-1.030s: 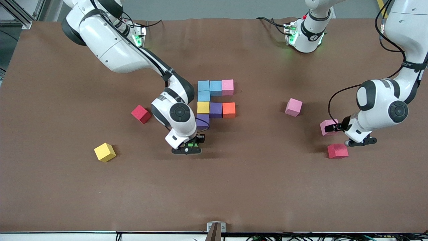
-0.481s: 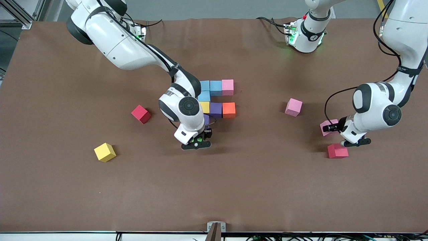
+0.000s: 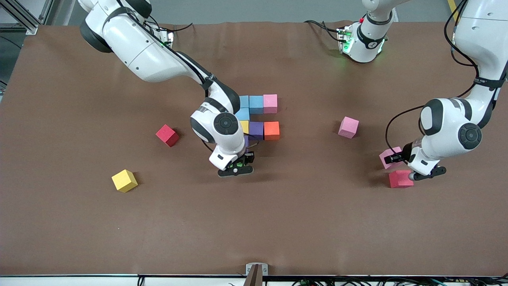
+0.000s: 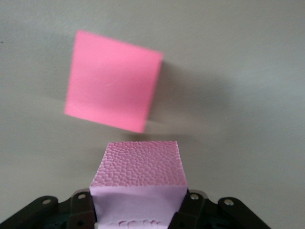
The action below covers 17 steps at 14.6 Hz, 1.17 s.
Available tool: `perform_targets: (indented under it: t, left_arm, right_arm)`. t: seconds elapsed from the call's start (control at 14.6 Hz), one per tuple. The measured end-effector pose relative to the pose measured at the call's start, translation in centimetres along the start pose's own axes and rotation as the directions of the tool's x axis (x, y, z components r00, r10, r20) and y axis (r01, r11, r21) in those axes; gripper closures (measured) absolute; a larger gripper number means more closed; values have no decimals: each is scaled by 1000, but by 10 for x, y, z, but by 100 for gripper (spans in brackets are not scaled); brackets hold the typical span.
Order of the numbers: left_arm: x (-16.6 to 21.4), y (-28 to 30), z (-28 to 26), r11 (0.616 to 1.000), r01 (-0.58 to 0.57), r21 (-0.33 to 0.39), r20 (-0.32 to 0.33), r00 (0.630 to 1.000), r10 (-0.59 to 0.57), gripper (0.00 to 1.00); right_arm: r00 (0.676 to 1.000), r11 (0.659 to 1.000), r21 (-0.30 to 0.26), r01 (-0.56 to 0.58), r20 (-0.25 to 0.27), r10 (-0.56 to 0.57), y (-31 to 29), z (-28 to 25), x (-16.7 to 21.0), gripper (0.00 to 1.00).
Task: Arrange 11 blocks into digit 3
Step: 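Carry pink to the pattern with the left gripper while the right gripper lowers green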
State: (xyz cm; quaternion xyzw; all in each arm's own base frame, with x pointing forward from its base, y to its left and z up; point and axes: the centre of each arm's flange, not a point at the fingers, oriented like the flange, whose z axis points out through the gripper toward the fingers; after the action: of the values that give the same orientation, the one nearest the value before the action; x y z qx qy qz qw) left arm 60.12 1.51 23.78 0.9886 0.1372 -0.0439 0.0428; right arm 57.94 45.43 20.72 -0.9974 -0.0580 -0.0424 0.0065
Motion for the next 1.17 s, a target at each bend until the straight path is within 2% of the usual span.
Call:
perform_targets:
  t: [0.48, 0.89, 1.17]
  left_arm:
    - [-5, 98, -43, 980, 199, -23, -13, 980, -200, 45]
    - [-46, 207, -49, 924, 381, -39, -19, 924, -382, 45]
    - [-73, 262, -37, 874, 485, -40, 1, 874, -485, 45]
  right_arm:
    - [1000, 1000, 1, 4, 9, -4, -4, 2, -5, 41]
    - [1000, 1000, -4, 7, 18, -7, -4, 6, -8, 41]
    - [1000, 1000, -4, -6, 27, 6, -4, 8, -10, 41]
